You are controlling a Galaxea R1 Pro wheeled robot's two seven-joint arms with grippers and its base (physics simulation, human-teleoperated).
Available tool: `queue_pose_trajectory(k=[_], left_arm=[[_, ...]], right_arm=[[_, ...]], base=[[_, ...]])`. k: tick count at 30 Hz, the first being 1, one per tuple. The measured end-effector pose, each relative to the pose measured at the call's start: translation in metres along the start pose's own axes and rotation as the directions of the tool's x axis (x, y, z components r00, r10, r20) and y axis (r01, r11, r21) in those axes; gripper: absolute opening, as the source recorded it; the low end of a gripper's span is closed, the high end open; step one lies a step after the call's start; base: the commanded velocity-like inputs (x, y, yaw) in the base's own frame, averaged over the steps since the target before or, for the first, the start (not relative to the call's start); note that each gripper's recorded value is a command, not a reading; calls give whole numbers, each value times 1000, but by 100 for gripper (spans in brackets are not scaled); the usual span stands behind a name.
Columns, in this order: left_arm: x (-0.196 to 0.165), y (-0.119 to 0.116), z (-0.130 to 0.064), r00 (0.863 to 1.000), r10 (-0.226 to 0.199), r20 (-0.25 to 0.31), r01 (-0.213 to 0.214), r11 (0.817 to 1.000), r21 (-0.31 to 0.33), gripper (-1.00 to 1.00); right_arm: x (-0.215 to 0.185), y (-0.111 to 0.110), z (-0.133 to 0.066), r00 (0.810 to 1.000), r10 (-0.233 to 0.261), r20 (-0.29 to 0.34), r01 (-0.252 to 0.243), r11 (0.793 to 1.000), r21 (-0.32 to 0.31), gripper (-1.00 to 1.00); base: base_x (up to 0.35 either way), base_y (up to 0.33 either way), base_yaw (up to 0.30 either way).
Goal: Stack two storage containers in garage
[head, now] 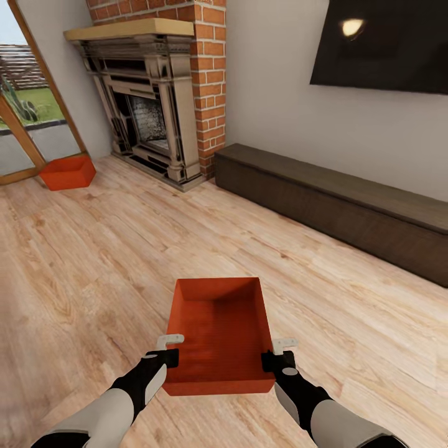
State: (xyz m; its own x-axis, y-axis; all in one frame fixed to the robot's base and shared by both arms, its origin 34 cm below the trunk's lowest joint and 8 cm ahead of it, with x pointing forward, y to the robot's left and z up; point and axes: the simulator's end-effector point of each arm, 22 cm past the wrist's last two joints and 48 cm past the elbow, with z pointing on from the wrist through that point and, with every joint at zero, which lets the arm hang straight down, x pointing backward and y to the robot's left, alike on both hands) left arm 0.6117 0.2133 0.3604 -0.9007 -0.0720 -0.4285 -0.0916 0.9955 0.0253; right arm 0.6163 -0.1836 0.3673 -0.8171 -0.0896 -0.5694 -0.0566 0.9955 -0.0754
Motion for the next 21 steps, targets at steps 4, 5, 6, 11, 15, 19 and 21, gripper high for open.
queue_pose_trajectory(k=[4, 5, 6, 11, 15, 19, 21], left_arm=[[-5, 0, -7, 1000, 1, 0, -1, 1000, 0, -100], [-6, 0, -8, 1000, 1, 1, -1, 1000, -1, -100], [-7, 0, -10, 1000, 0, 1, 0, 1000, 0, -100], [-13, 1, -19, 1000, 0, 1, 0, 1000, -1, -100], [-17, 1, -25, 1000, -1, 0, 1, 1000, -1, -100], [-22, 1, -32, 1000, -1, 0, 1, 1000, -1, -100], [-24, 1, -35, 1000, -1, 0, 1, 1000, 0, -100]], right_arm=[[-6, 0, -6, 1000, 1, 0, -1, 1000, 1, -100], [-7, -1, -7, 1000, 1, 1, -1, 1000, 1, -100], [-9, -1, -9, 1000, 1, 0, -1, 1000, 1, -100], [-16, -1, -16, 1000, 0, 0, 0, 1000, 1, -100], [-22, -2, -22, 1000, -1, 0, 1, 1000, 0, -100], [-27, -3, -28, 1000, -1, 0, 1, 1000, 0, -100], [-29, -3, -31, 1000, -1, -1, 1, 1000, 0, -100]], base=[[0, 0, 0], [0, 0, 0], [0, 0, 0], [0, 0, 0], [0, 0, 0], [0, 0, 0], [0, 0, 0]])
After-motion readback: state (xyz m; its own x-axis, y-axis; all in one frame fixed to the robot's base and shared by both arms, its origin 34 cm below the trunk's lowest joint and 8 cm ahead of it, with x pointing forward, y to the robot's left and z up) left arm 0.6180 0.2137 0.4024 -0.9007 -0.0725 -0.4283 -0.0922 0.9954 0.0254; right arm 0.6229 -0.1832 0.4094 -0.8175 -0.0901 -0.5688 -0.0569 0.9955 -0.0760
